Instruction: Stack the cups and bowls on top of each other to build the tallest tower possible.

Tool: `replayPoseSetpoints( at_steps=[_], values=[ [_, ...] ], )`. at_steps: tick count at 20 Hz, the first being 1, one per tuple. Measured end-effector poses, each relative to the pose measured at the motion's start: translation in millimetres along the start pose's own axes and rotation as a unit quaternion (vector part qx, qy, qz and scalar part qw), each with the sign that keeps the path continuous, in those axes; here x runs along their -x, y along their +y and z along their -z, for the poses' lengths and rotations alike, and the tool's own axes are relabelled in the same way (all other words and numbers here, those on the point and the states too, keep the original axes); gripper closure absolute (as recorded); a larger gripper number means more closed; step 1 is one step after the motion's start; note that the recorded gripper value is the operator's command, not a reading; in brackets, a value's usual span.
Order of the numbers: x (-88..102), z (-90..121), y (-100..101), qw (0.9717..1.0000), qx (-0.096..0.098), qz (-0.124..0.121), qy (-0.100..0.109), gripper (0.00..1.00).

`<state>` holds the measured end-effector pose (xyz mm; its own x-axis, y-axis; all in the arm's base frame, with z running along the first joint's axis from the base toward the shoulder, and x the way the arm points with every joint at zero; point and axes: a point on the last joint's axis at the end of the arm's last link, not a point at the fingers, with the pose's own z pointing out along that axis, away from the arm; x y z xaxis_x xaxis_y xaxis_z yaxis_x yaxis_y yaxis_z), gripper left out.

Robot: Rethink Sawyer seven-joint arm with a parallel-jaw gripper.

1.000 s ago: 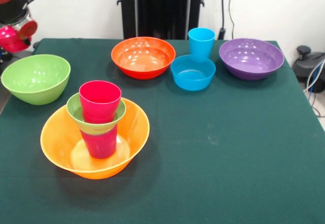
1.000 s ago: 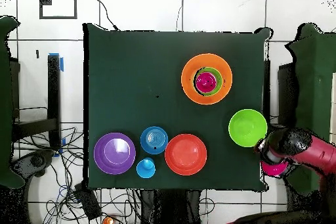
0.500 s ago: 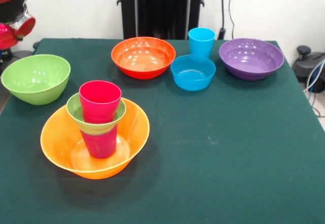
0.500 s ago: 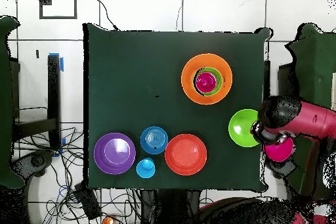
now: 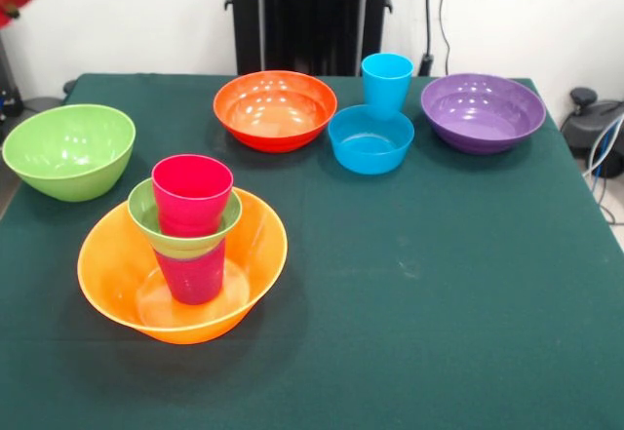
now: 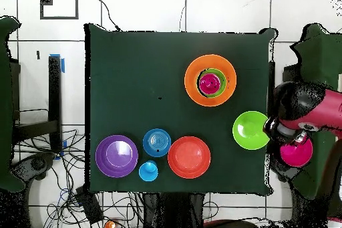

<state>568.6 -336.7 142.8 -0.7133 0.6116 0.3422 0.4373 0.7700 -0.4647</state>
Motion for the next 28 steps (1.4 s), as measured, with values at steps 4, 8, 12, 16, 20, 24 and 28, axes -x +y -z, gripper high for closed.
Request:
replayPoseSetpoints(
  at_steps=[4,8,12,16,20,24,28],
  values=[
    [9.5,25,-11,0.9998,0.0,-0.013,-0.017,1.0],
    [21.9,49,-13,0.9988,0.0,-0.021,-0.044,1.0],
    [31.3,63,-5,0.9978,-0.003,-0.02,-0.063,1.0],
    [36.7,71,12,0.9971,-0.01,-0.013,-0.075,1.0],
    [35.9,81,48,0.9959,-0.022,0.008,-0.088,1.0],
    [29.7,87,92,0.9939,-0.034,0.035,-0.099,1.0],
    [24.8,90,122,0.9907,-0.04,0.055,-0.118,1.0]
  ],
)
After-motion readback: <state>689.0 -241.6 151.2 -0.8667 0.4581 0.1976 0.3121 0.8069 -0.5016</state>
